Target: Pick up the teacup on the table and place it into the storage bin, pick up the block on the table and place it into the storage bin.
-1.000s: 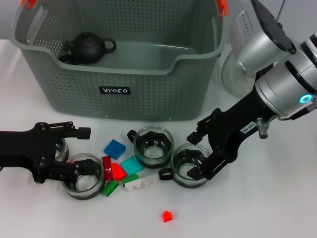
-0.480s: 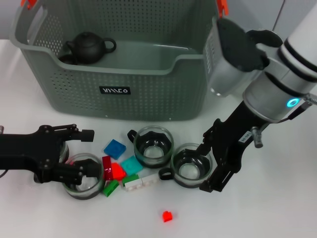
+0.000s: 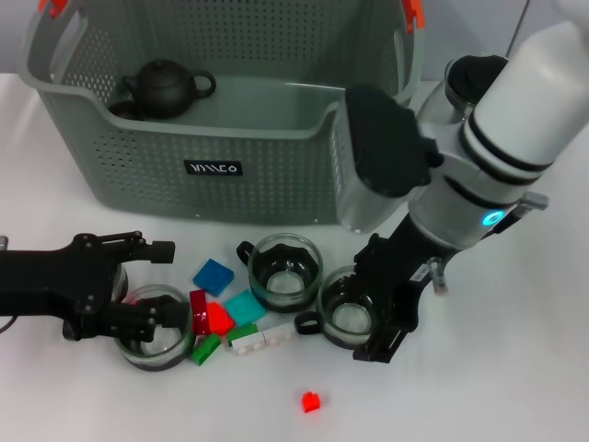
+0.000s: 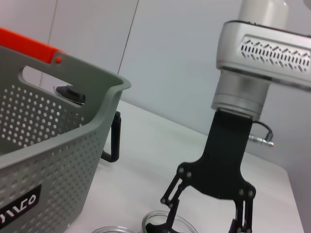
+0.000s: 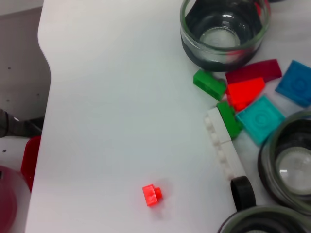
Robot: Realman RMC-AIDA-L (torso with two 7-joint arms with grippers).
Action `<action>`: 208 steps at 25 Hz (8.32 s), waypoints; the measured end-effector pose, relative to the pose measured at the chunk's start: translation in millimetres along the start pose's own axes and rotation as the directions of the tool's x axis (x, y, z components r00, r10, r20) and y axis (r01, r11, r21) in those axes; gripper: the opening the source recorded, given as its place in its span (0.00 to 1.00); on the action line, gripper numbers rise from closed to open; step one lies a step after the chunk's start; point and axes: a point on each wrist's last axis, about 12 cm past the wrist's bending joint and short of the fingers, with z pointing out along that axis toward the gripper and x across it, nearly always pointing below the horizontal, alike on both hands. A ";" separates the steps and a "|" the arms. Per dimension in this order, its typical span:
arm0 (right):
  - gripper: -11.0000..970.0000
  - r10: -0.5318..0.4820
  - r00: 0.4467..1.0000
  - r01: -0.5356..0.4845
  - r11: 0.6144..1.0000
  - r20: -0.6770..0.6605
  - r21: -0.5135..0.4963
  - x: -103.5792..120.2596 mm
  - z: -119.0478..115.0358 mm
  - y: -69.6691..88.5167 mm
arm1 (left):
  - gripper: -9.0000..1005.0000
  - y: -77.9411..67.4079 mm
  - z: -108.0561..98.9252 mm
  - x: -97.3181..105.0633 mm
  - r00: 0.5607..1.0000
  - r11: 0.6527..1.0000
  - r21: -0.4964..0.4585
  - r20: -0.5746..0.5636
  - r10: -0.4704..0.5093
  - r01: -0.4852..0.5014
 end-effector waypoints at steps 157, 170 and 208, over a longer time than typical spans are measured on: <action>0.07 0.222 0.892 -0.389 0.820 0.393 0.420 -46.9 -29.2 -105.2 | 0.94 1.3 3.4 6.2 0.999 1.000 0.011 0.033 0.010 -0.011; 0.07 0.222 0.908 -0.372 0.818 0.356 0.438 -41.0 -23.2 -104.1 | 0.94 2.9 4.3 4.7 0.999 1.000 0.009 0.030 0.013 -0.013; 0.30 0.213 0.890 -0.390 0.814 0.404 0.430 -38.0 -36.4 -101.3 | 0.94 1.4 2.4 6.6 1.000 1.000 0.013 0.027 0.009 -0.009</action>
